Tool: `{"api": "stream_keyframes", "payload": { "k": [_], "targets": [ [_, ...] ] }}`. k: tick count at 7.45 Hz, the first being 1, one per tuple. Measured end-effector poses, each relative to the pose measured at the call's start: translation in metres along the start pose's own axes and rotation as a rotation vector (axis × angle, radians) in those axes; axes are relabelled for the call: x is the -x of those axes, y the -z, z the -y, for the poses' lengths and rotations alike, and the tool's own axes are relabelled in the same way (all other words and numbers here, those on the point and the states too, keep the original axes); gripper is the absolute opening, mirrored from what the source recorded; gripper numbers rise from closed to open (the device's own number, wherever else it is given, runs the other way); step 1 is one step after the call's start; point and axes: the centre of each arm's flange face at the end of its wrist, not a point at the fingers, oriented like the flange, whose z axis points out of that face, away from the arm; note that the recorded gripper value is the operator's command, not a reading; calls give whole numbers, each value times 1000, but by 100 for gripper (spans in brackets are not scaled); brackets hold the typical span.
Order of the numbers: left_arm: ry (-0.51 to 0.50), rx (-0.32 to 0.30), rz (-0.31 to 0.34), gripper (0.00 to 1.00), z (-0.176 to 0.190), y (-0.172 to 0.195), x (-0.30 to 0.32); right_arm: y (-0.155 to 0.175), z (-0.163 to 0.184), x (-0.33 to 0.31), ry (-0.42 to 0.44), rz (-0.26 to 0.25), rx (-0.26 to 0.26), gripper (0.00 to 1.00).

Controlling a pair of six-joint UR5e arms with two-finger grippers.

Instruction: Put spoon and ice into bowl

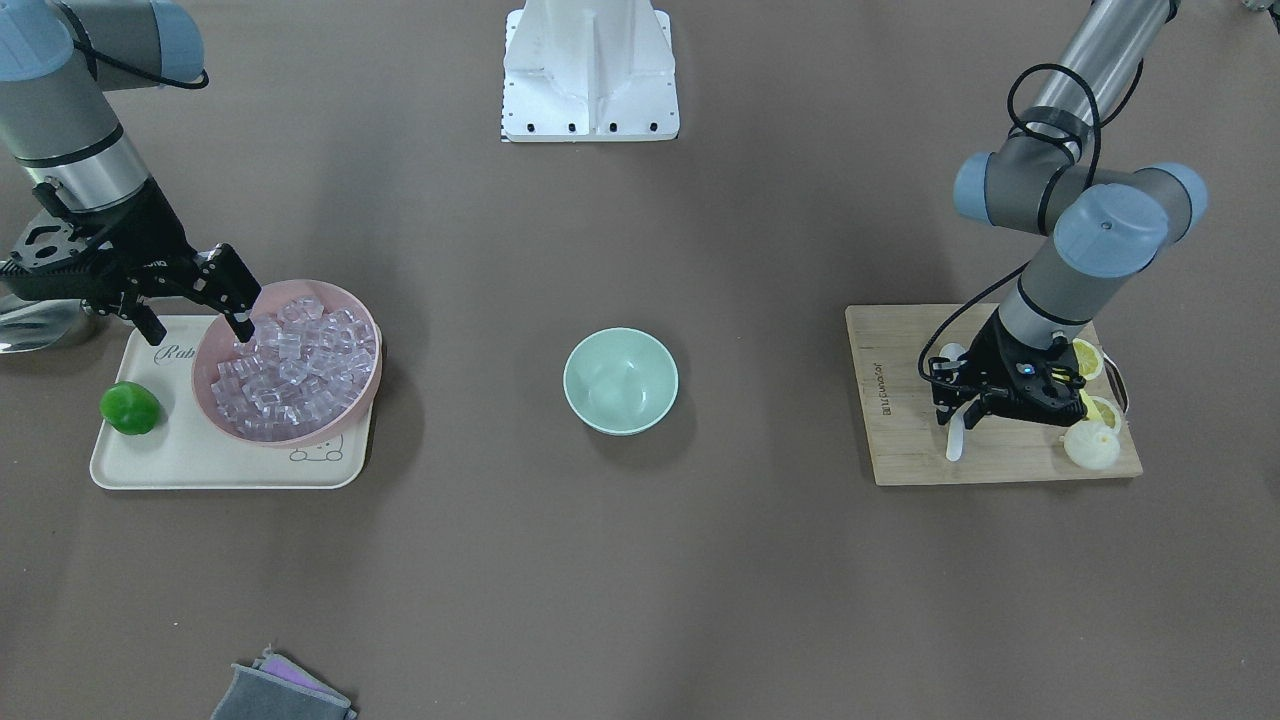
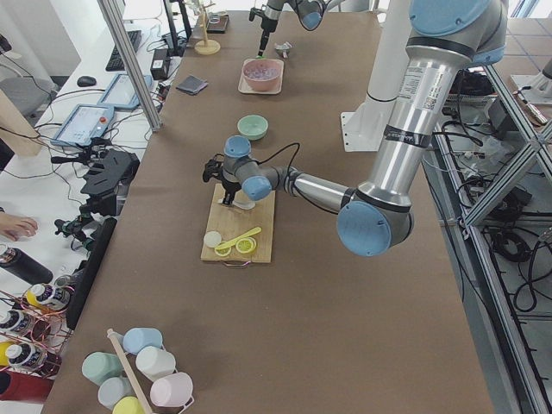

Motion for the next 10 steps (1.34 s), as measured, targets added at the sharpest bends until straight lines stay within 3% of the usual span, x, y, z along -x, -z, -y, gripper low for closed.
{"api": "stream_keyframes", "payload": {
  "k": [4, 7, 10],
  "targets": [
    [45, -35, -45, 0, 6, 27, -23, 0, 0, 0, 1, 1, 0, 100],
    [356, -122, -155, 0, 25, 66, -110, -4, -1, 10, 7, 9, 1, 99],
    [570, -243, -209, 0, 10, 58, -221, -12, 3, 30, -68, 1, -21, 97]
  ]
}}
